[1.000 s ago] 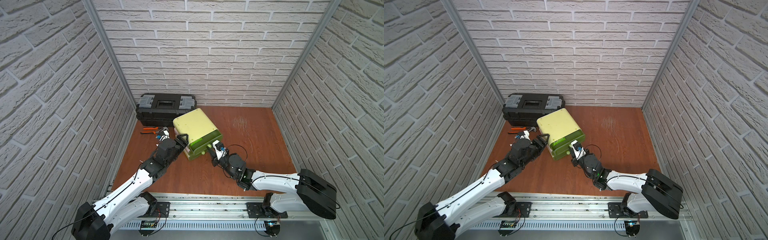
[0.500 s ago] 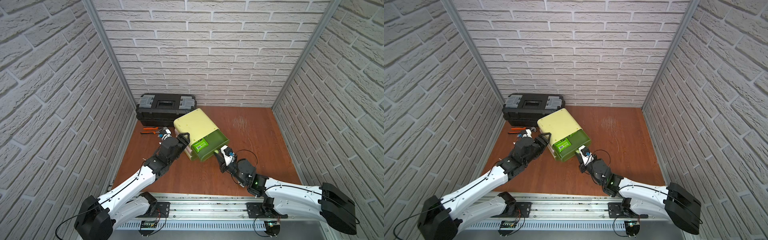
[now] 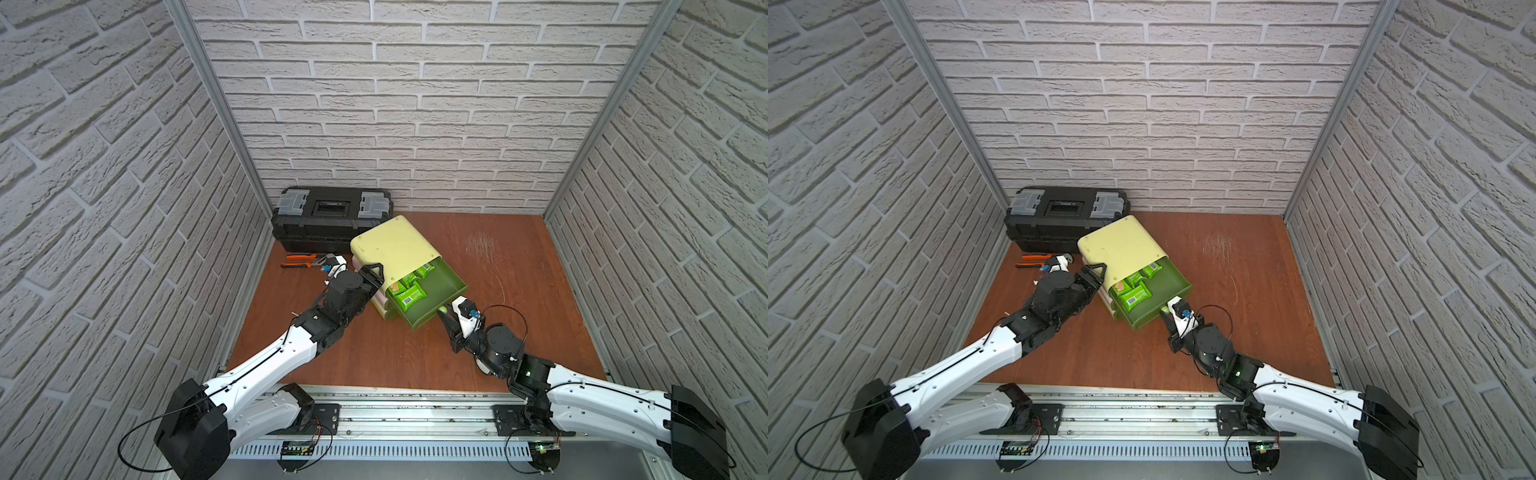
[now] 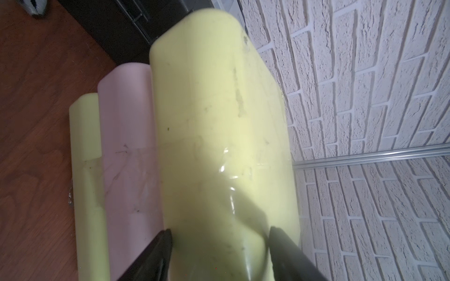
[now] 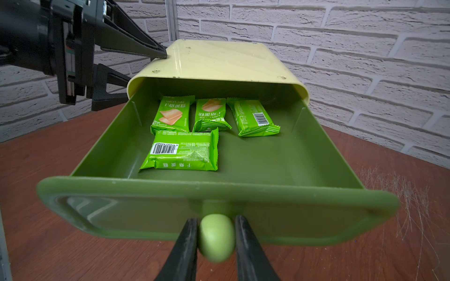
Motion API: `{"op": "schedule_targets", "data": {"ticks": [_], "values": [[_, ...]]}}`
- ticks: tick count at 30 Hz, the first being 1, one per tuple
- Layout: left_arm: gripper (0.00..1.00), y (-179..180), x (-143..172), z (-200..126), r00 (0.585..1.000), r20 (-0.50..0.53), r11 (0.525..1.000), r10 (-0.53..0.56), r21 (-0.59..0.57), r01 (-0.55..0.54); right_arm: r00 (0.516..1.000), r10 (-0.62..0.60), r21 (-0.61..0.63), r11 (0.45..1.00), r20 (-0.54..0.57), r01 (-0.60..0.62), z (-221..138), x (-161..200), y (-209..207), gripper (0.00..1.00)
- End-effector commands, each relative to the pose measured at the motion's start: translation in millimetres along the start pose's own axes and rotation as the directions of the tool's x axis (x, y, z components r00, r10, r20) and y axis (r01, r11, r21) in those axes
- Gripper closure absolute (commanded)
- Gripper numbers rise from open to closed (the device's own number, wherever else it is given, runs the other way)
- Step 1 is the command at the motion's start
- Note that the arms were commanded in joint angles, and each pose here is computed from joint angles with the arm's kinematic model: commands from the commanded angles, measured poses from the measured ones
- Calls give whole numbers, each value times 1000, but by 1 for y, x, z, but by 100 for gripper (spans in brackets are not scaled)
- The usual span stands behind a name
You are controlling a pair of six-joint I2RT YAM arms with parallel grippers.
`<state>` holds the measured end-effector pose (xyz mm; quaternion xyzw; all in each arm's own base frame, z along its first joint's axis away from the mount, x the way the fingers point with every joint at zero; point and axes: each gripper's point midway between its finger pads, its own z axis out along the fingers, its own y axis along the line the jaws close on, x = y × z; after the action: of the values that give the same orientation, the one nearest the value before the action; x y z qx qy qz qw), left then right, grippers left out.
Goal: Take the cookies out of the drawer
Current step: Open the drawer in the storage box.
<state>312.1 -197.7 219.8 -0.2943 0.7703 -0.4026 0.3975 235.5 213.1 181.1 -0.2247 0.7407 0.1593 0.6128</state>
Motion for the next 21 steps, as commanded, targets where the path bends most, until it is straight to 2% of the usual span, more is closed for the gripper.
{"op": "schedule_targets", "data": {"ticks": [1,17,21], "values": [[33,-21,-9,-1,999,39,998,-11,59,9,1000,15,39,999,-11,-15,-6,6,-9,79],[33,-20,-9,-2,999,39,999,-8,52,6,999,20,8,1000,-31,-19,-5,6,-3,77],[33,-21,-9,-3,999,39,998,-10,55,8,999,25,5,1000,-33,-25,-5,5,-2,70]]}}
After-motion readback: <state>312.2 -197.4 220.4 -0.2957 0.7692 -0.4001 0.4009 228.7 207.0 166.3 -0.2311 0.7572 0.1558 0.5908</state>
